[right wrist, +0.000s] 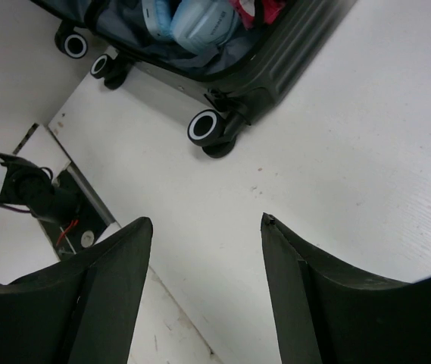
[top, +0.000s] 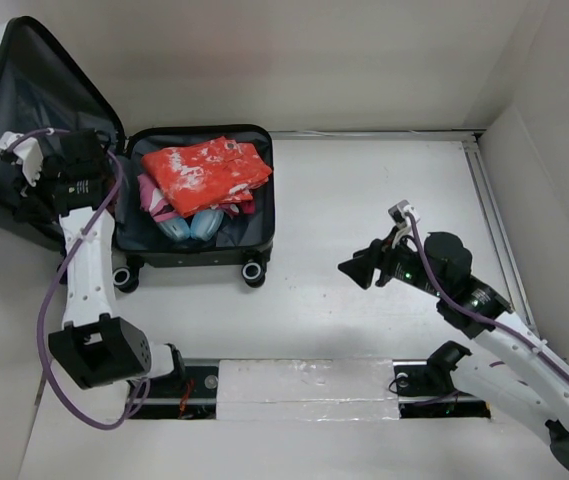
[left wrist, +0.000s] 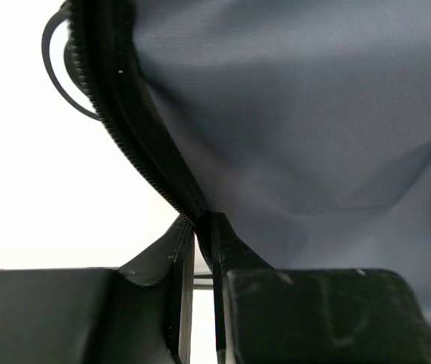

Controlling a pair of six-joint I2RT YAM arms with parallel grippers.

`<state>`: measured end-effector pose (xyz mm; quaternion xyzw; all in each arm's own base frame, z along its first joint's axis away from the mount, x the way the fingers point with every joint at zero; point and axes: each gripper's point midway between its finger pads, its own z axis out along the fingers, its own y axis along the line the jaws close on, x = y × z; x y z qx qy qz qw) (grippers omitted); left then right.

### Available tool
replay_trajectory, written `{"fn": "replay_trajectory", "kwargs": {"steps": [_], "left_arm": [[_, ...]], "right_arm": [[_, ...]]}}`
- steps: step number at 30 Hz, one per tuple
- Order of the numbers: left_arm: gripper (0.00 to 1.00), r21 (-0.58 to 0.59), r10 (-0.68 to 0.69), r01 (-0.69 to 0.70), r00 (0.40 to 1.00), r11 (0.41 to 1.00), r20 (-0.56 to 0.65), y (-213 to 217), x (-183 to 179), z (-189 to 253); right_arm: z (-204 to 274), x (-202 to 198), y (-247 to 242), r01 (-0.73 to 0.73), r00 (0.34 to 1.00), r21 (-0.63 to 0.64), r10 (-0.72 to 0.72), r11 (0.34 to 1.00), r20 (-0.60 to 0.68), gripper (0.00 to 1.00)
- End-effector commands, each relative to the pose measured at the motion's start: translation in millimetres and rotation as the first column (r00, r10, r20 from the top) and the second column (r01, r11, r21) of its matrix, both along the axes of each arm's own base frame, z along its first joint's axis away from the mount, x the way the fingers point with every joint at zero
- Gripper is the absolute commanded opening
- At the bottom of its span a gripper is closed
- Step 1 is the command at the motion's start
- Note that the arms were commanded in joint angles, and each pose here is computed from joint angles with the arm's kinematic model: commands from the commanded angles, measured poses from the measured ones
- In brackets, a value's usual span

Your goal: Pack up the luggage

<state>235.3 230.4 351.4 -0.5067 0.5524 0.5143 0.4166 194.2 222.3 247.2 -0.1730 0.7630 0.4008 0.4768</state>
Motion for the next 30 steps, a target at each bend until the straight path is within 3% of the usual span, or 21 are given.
{"fn": "replay_trajectory", "kwargs": {"steps": [1,6,10,13,17,18,20,21,23,25,28,29,30], "left_arm": [[0.0,-0.009,-0.052,0.053,0.996,0.999,0.067,-4,-5,7],[0.0,-0.019,-0.255,0.264,0.946,0.964,0.199,-51,0,0],[0.0,-0.04,-0.419,0.453,0.852,0.891,0.313,-76,1,-4],[0.0,-0.021,-0.562,0.609,0.745,0.793,0.36,-95,13,8],[0.0,0.047,-0.764,0.827,0.495,0.561,0.415,-136,45,45],[0.0,0.061,-0.823,0.895,0.378,0.442,0.425,-158,57,49],[0.0,0.094,-0.855,0.934,0.271,0.345,0.441,-175,67,60],[0.0,0.113,-0.882,0.971,0.142,0.213,0.449,-199,75,63],[0.0,0.129,-0.892,0.988,0.022,0.089,0.451,-221,85,55],[0.0,0.119,-0.885,0.987,-0.153,-0.111,0.44,-255,89,45],[0.01,0.114,-0.843,0.949,-0.314,-0.294,0.437,-286,88,37],[0.07,0.113,-0.835,0.938,-0.343,-0.327,0.43,-291,90,35],[0.22,0.112,-0.821,0.917,-0.394,-0.383,0.414,-299,87,32]], "right_arm": [[6,5,-2,0.026,0.999,0.0,-0.026,1.0,0.039,0.65],[4,10,2,0.026,0.999,-0.01,-0.026,1.0,0.027,0.65],[5,12,12,-0.004,1.0,0.009,0.004,1.0,0.008,0.65],[4,9,24,-0.051,0.999,0.019,0.051,0.999,-0.009,0.65],[3,17,27,-0.026,0.999,0.027,0.026,0.999,-0.029,0.65],[3,21,28,-0.014,0.999,0.021,0.014,1.0,-0.033,0.65],[6,24,28,-0.001,0.999,0.027,0.002,1.0,-0.037,0.65],[6,24,28,-0.001,0.999,0.027,0.002,1.0,-0.037,0.65],[10,28,27,0.023,0.999,0.03,-0.022,0.999,-0.025,0.65],[13,32,27,0.037,0.999,0.035,-0.036,0.999,-0.031,0.65],[19,36,31,0.037,0.999,0.038,-0.036,0.999,-0.027,0.65],[26,39,31,0.046,0.999,0.043,-0.045,0.998,-0.018,0.65],[26,43,32,0.055,0.998,0.039,-0.054,0.998,-0.02,0.65]]}}
